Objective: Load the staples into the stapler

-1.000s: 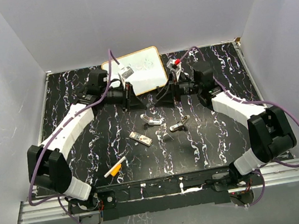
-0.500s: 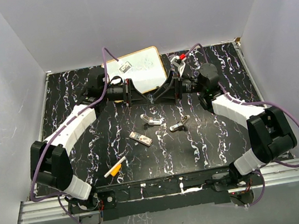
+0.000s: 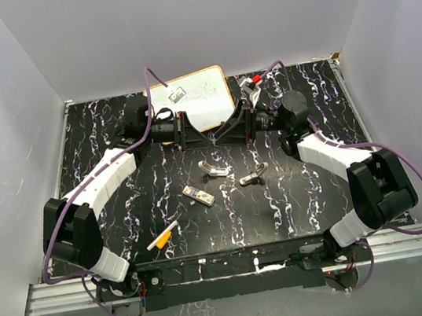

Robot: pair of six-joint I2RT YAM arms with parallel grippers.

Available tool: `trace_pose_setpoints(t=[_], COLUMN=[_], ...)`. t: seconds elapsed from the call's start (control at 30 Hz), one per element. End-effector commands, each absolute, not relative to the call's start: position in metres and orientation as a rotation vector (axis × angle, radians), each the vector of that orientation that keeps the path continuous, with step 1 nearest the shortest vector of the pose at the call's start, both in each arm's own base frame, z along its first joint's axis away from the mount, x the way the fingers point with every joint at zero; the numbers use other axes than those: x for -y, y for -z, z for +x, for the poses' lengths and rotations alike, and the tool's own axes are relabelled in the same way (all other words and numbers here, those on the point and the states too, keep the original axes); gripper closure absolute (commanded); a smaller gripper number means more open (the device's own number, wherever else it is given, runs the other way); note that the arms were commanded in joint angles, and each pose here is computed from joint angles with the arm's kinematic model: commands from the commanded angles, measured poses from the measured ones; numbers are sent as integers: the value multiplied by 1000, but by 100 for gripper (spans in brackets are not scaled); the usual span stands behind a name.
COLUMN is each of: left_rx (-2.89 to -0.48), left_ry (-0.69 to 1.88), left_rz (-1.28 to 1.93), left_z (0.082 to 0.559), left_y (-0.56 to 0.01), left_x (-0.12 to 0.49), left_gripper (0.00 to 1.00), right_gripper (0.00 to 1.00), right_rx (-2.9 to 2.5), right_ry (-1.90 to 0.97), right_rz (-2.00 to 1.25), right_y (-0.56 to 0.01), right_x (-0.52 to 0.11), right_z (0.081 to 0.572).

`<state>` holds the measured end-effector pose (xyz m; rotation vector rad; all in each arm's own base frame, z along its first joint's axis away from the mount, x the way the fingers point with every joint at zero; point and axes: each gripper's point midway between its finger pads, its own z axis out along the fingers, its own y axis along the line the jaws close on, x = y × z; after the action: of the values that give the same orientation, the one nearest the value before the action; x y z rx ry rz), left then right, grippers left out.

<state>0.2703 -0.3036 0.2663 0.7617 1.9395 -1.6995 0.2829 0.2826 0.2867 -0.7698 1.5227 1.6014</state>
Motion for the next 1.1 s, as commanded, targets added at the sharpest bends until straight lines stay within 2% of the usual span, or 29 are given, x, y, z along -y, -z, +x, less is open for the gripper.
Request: trace_pose_setpoints(t=[0.0,0.4,1.07], left_rx=[-1893,-1893,-1888], left_ry=[1721,1721,1719], left_rz=[808,810,814], left_z=[265,264,263], left_y=[-273,-272,-271], left_x=[303,303,302], left_gripper=[91,91,91], right_gripper=[52,64,74], right_rx=[-1480,-1492,-1505], right_ry=[-1586,-1588,-1584], right_rz=[-780,-777,-759], right_y=[-292,-290,-285], right_x=[-286,-288,-288], right_z=[285,285,287])
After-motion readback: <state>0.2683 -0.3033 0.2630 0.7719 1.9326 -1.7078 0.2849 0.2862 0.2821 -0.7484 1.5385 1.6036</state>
